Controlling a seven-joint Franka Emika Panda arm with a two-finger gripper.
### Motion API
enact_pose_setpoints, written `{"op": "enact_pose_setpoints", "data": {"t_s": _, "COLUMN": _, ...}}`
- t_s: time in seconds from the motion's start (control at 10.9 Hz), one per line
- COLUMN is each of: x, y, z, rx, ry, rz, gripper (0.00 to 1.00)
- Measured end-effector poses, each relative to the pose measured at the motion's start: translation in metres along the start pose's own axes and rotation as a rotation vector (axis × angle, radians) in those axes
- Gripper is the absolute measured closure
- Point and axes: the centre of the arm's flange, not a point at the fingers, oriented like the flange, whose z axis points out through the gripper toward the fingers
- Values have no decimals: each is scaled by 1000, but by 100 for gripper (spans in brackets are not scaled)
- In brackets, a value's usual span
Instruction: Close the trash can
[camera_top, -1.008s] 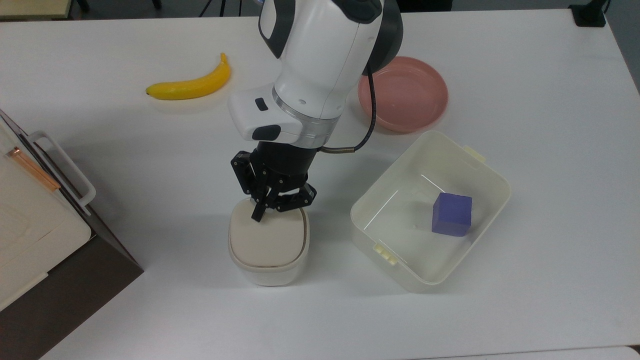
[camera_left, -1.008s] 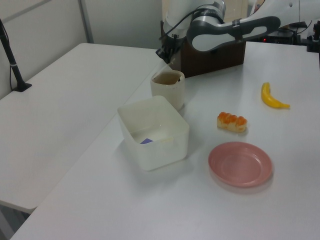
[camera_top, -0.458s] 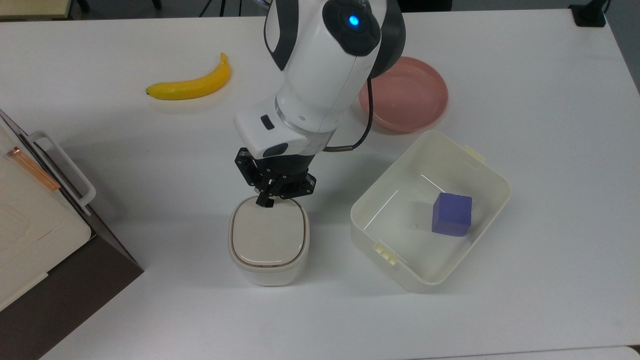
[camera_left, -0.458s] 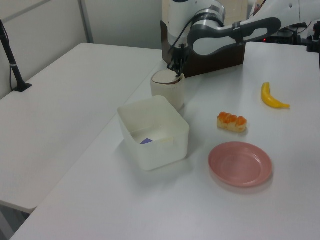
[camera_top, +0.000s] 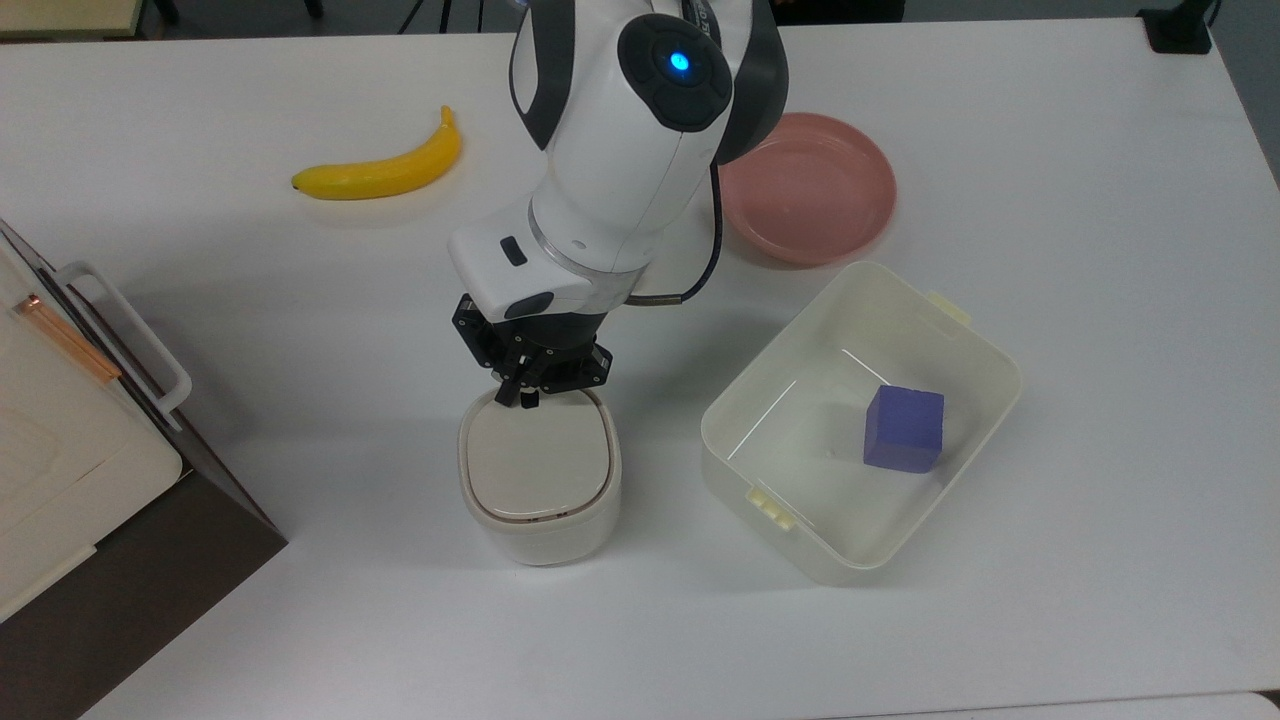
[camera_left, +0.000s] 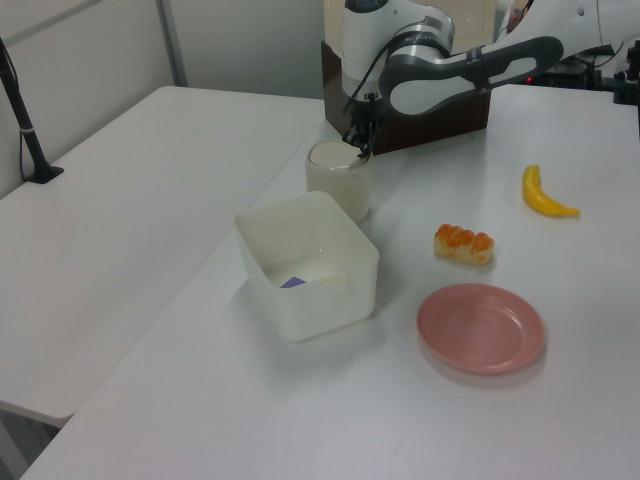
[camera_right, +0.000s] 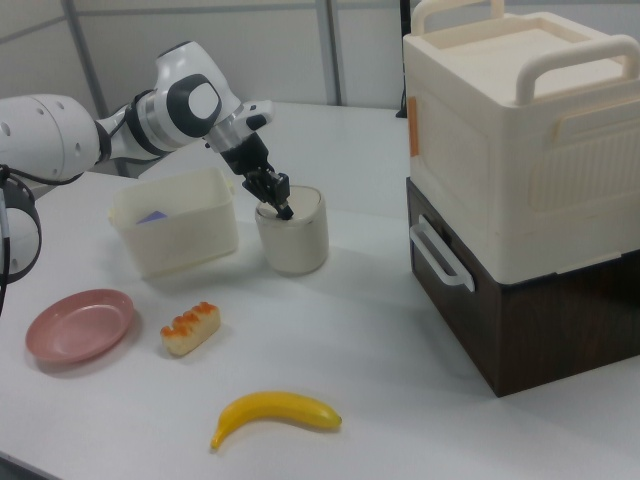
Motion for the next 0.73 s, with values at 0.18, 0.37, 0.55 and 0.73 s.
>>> {"op": "enact_pose_setpoints", "data": {"t_s": 0.18, "x": -2, "y": 1, "z": 0, "rx": 1, "ry": -2, "rz": 0, "gripper": 99}}
{"op": "enact_pose_setpoints", "data": {"t_s": 0.37, "x": -1, "y": 0, "z": -1, "rx": 8, "ry": 12, "rz": 0, "gripper": 99}}
{"op": "enact_pose_setpoints", "data": {"t_s": 0.55, "x": 4, "y": -8, "z": -2, "rx": 45, "ry": 80, "rz": 4, "gripper": 99}}
{"op": "enact_pose_setpoints", "data": {"t_s": 0.73, "x": 8, "y": -19, "z": -2, "rx": 90, "ry": 155, "rz": 13, "gripper": 99}}
